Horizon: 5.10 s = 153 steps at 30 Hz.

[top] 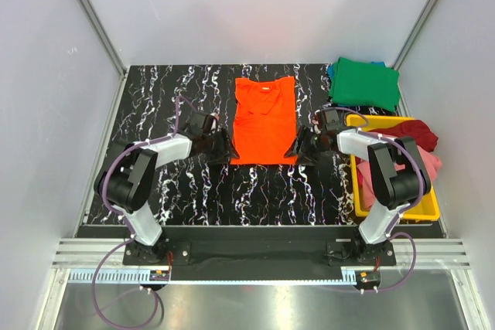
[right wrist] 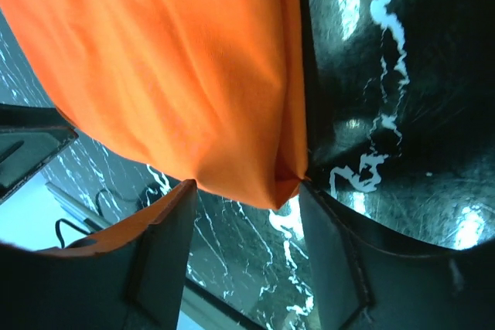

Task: Fold and stack the t-shirts
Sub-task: Fold the tshirt

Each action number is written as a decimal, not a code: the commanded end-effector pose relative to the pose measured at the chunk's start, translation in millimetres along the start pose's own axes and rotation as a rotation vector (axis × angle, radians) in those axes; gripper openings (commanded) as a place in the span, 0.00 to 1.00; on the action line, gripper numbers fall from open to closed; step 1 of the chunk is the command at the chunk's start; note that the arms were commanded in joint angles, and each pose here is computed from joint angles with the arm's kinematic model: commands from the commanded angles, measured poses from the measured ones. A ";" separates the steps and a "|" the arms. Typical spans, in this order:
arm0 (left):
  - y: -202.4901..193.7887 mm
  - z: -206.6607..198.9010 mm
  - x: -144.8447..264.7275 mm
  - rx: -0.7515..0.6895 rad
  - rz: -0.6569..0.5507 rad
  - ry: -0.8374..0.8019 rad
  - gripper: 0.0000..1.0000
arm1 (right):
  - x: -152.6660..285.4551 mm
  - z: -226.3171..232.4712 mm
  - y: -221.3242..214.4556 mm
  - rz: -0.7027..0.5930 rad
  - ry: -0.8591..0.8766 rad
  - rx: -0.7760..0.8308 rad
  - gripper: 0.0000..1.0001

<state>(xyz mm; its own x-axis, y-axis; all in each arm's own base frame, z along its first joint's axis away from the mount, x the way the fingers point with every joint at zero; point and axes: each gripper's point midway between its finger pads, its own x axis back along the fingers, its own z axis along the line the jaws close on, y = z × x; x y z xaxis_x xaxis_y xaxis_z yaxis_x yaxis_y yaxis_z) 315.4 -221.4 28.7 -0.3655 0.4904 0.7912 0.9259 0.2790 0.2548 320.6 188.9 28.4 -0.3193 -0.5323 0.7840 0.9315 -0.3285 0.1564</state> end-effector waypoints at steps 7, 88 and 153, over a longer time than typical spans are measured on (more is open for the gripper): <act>-19.7 15.3 -14.7 0.024 0.036 0.019 0.52 | -1.2 -14.8 4.4 -0.054 -0.032 0.008 0.60; -86.2 -1.2 2.1 -0.047 -0.016 0.015 0.54 | 52.1 -26.5 -55.1 -0.044 -0.028 0.031 0.00; 146.8 -98.2 64.9 -0.123 -0.119 0.012 0.00 | 105.2 79.8 165.2 -0.331 -0.189 0.223 0.00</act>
<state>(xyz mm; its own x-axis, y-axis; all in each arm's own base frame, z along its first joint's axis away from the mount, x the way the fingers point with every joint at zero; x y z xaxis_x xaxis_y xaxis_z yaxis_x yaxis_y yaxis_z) 422.6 -236.5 165.4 -0.4705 0.4392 0.7654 0.8824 0.2421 0.4035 432.3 156.6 177.4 -0.5488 -0.3197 0.7724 0.8346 -0.2629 0.4841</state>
